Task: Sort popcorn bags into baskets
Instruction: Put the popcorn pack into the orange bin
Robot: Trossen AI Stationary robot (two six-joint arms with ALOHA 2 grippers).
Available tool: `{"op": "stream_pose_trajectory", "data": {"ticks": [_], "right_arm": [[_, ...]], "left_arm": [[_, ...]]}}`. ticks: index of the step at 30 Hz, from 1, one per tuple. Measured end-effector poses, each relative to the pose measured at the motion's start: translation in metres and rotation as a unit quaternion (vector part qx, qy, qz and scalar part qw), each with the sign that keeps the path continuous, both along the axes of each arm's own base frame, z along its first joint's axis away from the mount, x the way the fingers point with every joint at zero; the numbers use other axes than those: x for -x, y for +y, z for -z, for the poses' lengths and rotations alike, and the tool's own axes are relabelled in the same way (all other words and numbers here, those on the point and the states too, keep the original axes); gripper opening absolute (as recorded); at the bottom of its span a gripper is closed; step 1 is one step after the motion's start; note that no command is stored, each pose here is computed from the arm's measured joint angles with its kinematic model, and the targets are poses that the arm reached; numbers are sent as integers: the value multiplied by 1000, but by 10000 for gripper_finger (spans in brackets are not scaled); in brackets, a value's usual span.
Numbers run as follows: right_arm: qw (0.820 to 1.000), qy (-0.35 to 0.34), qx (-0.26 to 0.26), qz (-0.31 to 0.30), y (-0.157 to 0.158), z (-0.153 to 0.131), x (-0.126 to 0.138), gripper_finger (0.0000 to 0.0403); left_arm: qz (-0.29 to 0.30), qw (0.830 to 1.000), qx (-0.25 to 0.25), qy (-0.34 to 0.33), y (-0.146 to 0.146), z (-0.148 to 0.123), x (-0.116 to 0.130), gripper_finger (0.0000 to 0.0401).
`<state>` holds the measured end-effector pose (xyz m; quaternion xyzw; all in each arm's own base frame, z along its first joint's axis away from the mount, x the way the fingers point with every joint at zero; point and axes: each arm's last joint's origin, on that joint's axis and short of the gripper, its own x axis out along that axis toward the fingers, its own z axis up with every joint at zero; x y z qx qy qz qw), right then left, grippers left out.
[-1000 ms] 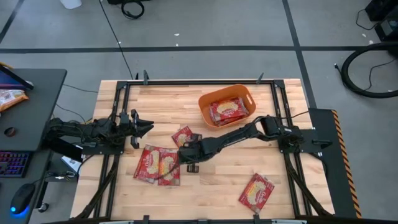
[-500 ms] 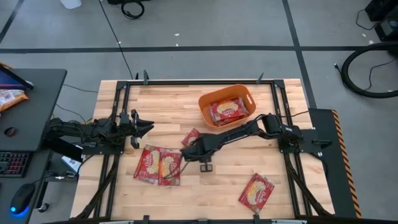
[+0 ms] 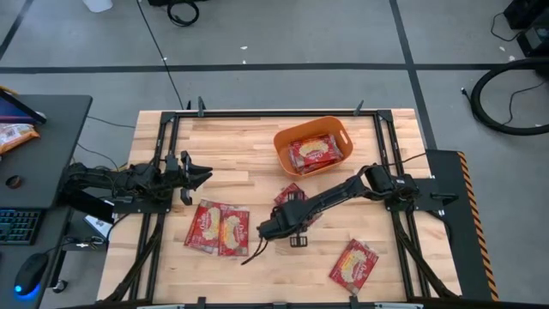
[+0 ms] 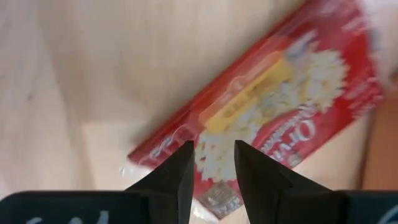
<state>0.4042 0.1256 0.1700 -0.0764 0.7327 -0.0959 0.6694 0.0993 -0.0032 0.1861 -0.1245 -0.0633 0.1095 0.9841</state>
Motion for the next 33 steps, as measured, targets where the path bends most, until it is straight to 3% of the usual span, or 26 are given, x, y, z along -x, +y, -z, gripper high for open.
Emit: {"op": "stream_pose_trajectory", "data": {"ticks": [5,10,15,26,33], "right_arm": [[991,-82,90,59,12,0,0,119],[976,-154,140,59,33,-1,2,119],[973,-172,148,41,46,2,6,131],[964,-195,167,68,44,24,11,224],[957,-220,174,70,42,36,11,251]], "left_arm": [[0,1000,0,1,0,0,0,87],[0,1000,0,1,0,0,0,87],[0,1000,0,1,0,0,0,87],[0,1000,3,2,0,1,0,87],[0,1000,3,2,0,1,0,87]]}}
